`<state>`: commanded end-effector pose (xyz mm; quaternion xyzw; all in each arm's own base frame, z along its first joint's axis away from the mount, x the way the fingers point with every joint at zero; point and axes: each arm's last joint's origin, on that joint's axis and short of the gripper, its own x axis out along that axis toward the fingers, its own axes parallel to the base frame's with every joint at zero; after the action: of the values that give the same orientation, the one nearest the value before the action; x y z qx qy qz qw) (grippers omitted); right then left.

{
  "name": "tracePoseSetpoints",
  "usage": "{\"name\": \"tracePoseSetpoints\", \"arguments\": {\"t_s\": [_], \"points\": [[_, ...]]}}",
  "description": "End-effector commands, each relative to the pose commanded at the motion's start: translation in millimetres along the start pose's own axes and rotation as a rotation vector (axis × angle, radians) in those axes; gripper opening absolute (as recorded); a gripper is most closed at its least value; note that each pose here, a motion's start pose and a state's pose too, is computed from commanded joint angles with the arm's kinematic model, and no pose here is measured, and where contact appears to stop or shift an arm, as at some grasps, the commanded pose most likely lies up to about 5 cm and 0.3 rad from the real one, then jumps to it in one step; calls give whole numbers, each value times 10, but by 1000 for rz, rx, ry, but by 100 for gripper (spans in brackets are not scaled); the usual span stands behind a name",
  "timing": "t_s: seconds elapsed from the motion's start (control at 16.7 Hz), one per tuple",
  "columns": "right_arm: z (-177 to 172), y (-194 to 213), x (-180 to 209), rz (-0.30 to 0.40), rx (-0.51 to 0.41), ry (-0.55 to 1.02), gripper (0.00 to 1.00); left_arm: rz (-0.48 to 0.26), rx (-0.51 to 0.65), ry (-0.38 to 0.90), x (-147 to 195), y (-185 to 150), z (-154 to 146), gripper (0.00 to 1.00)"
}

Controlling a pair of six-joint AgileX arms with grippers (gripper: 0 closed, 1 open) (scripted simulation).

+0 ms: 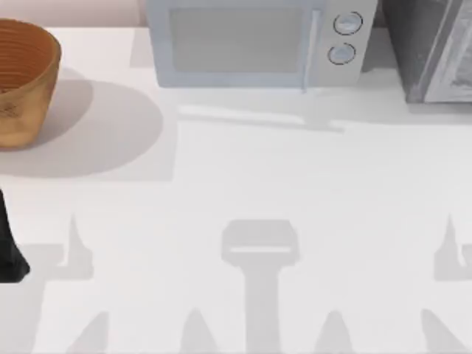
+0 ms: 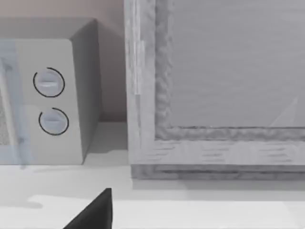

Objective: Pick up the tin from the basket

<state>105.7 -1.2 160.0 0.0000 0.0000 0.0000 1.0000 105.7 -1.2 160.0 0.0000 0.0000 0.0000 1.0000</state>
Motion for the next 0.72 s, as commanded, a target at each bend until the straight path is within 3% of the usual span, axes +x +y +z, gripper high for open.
{"name": "tracePoseSetpoints", "arguments": {"t_s": [0.36,0.72], "points": [[0,0,0,0,0,0,100,9,4,48,5,10,206,100],[0,0,0,0,0,0,100,6,-5,266,309,41,1118,100]]}}
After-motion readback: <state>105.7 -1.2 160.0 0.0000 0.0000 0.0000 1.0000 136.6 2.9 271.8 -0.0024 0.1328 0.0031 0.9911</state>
